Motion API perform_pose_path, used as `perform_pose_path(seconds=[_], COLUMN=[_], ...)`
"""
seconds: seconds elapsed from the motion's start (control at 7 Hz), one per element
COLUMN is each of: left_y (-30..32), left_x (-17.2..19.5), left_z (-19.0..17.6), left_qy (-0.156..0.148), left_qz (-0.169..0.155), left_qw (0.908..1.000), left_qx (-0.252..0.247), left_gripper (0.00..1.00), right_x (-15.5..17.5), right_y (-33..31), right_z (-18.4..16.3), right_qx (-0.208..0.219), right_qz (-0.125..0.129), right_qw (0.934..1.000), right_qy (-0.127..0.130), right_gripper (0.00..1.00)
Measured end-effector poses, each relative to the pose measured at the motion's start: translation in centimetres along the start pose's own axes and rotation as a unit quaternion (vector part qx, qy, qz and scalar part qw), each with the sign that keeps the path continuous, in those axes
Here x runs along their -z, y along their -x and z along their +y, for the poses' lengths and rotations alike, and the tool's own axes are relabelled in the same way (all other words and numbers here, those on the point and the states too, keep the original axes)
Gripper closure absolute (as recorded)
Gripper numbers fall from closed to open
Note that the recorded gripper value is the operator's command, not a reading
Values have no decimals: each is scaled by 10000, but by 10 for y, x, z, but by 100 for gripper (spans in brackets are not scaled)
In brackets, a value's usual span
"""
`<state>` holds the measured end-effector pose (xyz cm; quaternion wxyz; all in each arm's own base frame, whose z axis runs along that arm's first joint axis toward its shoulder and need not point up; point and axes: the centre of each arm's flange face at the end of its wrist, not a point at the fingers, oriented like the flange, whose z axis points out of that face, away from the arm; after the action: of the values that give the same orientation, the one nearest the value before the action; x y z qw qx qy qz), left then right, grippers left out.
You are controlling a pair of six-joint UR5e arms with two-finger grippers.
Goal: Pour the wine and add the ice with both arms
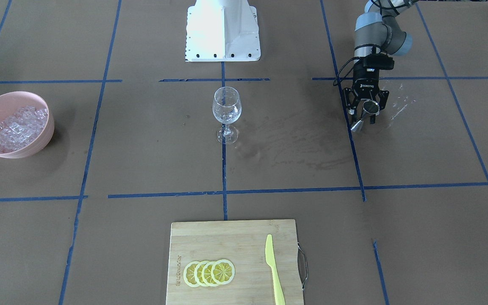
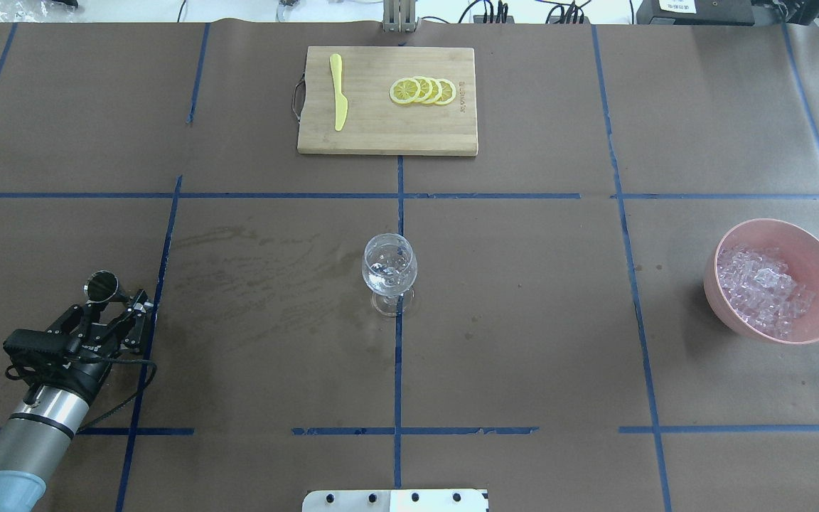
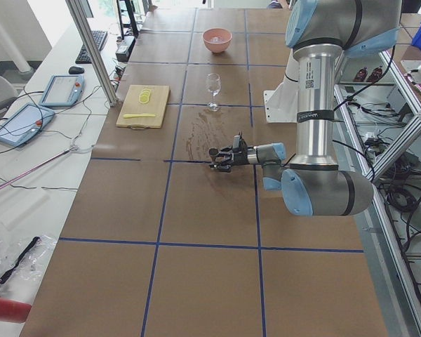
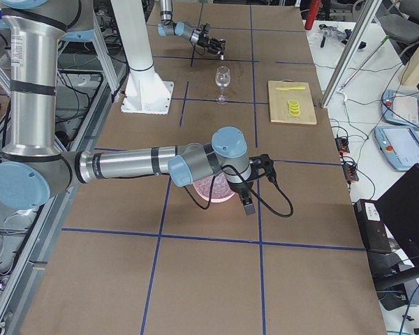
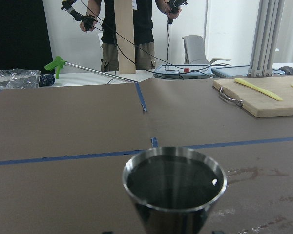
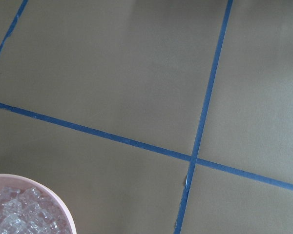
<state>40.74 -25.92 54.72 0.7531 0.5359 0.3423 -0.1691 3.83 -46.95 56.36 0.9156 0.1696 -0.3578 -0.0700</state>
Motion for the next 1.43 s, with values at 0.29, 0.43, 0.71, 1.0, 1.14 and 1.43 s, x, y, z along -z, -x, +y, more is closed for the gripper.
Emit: perform_pose_path(seconds=[0.29, 0.43, 0.71, 1.0, 1.14, 1.43], left_y=[0, -1, -1, -1, -1, 0], left_x=[0, 1, 1, 1, 1, 1], left_z=[1, 0, 0, -1, -1, -1], left_qy=[6, 6, -27, -62, -78, -87], left_qz=[5, 9, -1, -10, -18, -24], left_qw=[10000, 10000, 10000, 10000, 10000, 10000], left_qx=[1, 6, 12, 23, 21, 16], left_gripper=[49, 52, 58, 71, 90, 100], right_x=[0, 0, -1, -1, -1, -1], right_y=[0, 0, -1, -1, -1, -1], right_z=[0, 0, 0, 0, 0, 0], right_qx=[-2, -4, -6, -7, -7, -7], right_qz=[0, 0, 4, 1, 1, 2], right_qw=[10000, 10000, 10000, 10000, 10000, 10000], right_qy=[2, 4, 7, 8, 8, 8], right_gripper=[0, 0, 0, 0, 0, 0])
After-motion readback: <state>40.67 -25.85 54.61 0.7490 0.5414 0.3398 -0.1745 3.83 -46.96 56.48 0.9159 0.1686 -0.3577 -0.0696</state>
